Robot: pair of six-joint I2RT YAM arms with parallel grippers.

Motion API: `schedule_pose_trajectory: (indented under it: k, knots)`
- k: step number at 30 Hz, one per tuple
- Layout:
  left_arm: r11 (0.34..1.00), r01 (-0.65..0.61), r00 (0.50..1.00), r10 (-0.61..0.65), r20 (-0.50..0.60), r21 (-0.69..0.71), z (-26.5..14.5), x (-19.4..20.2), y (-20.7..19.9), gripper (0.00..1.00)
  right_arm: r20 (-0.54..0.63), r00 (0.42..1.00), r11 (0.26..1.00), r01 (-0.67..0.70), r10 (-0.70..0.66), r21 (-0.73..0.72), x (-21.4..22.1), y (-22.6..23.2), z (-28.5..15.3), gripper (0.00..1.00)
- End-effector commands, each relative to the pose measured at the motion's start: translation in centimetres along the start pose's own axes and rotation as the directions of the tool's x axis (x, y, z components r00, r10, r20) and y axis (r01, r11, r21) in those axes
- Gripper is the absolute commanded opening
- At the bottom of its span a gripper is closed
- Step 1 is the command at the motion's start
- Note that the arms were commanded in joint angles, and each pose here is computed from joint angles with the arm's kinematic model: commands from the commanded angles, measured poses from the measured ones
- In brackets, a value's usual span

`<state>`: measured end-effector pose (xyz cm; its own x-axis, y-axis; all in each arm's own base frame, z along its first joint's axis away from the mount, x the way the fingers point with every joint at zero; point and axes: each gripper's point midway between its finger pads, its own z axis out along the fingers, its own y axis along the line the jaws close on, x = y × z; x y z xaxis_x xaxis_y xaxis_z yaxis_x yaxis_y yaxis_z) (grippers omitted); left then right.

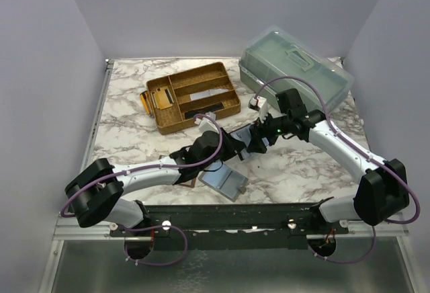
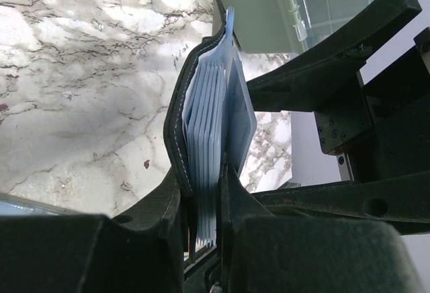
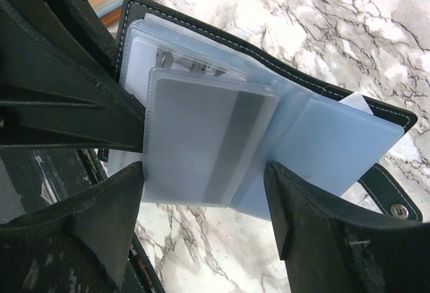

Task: Take the credit cards out of the card holder
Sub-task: Place the card holder at the center of the board.

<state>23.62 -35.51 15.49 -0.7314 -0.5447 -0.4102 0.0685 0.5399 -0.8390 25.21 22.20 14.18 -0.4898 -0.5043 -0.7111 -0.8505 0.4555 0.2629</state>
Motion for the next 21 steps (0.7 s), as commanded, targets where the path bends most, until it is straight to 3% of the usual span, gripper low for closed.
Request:
schedule_pose_trajectory:
  k: [1,11,17,21]
  knots:
    - [0.997,0.042,0.998,-0.045,0.043,0.069,-0.6,-1.0,-1.8,0.02,0.042,0.999,0.999,0.010,-0.008,-0.048,-1.3,1.2,-0.6,0.78]
    - [0.997,-0.063,0.998,0.063,0.017,0.036,-1.8,-0.5,1.7,0.01,0.152,0.988,0.986,-0.005,0.031,-0.168,-2.1,2.4,-3.2,0.79]
    - [0.961,-0.092,0.988,0.120,-0.093,0.261,-2.0,-0.3,0.5,0.01,0.245,0.969,0.978,0.011,0.042,-0.209,-2.3,2.4,-5.4,0.79]
    - [0.954,-0.058,0.973,0.120,-0.196,0.293,-0.5,-0.5,1.0,0.01,0.279,0.960,0.984,0.017,0.035,-0.179,-2.2,2.1,-6.4,0.79]
